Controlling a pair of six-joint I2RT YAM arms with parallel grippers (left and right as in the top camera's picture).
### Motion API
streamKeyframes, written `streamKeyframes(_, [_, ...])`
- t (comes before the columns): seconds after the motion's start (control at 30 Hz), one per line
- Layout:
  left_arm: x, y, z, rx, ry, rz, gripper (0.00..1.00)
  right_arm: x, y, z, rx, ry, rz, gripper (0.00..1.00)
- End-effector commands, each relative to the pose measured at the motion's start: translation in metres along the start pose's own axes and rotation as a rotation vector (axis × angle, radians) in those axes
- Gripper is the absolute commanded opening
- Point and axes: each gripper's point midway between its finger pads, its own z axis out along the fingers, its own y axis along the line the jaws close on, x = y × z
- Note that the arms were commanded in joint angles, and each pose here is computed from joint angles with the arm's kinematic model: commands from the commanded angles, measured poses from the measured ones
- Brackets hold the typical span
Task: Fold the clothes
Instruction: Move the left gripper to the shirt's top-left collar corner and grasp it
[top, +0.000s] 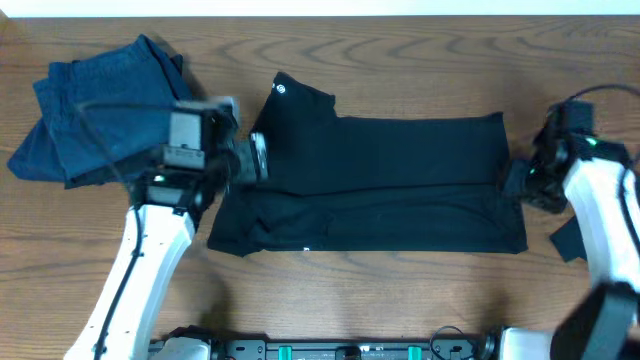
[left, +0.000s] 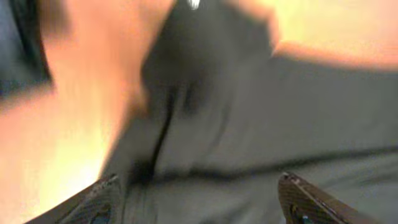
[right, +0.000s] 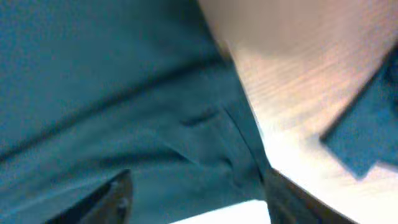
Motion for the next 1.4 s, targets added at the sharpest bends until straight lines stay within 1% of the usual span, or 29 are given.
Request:
streamKeyframes(0.0, [-0.031,0.0,0.003,-0.013,-0.064,0.051,0.82,-0.013,0.02,-0.034,-0.136,-0.116,-0.072,0.7])
streamKeyframes(0.1, [-0.058,0.005,0.024,-0.025,-0.07,0.044,0.82,-0.015,0.025,-0.049,-0.168,-0.165,-0.079,0.68])
streamKeyframes(0.23, [-0.086,0.016,0.071,-0.021,-0.018,0.045,0.82,-0.009,0.024,-0.052,-0.166,-0.154,-0.079,0.66])
streamKeyframes(0.33, [-0.098,0.022,0.109,0.007,0.021,0.059,0.82,-0.006,0.023,-0.051,-0.163,-0.14,-0.078,0.66])
streamKeyframes(0.43, [-0.102,0.033,0.147,-0.004,0.058,0.052,0.82,-0.006,0.023,-0.051,-0.163,-0.139,-0.077,0.65])
streamKeyframes(0.57, [-0.091,0.041,0.189,0.011,0.116,0.065,0.82,-0.006,0.023,-0.051,-0.163,-0.139,-0.077,0.64])
streamKeyframes(0.7, [-0.064,0.052,0.219,0.004,0.191,0.052,0.82,-0.006,0.023,-0.051,-0.163,-0.139,-0.077,0.63])
streamKeyframes(0.83, [-0.031,0.056,0.234,-0.007,0.293,0.037,0.82,-0.008,0.023,-0.051,-0.164,-0.145,-0.078,0.63])
streamKeyframes(0.93, [-0.009,0.051,0.236,0.002,0.37,0.029,0.79,-0.009,0.024,-0.051,-0.165,-0.151,-0.078,0.62])
streamKeyframes(1.07, [0.011,0.039,0.235,0.024,0.441,0.031,0.69,-0.011,0.024,-0.051,-0.166,-0.157,-0.079,0.62])
streamKeyframes(1.2, [0.014,0.03,0.237,0.032,0.444,0.048,0.62,-0.011,0.024,-0.051,-0.166,-0.157,-0.079,0.61])
streamKeyframes(1.27, [0.012,0.029,0.238,0.034,0.432,0.052,0.54,-0.01,0.024,-0.051,-0.166,-0.154,-0.078,0.6])
streamKeyframes(1.3, [0.01,0.03,0.239,0.034,0.424,0.053,0.47,-0.01,0.024,-0.051,-0.166,-0.153,-0.078,0.58])
streamKeyframes(1.37, [0.004,0.037,0.241,0.004,0.401,0.059,0.25,-0.01,0.024,-0.051,-0.166,-0.154,-0.078,0.55])
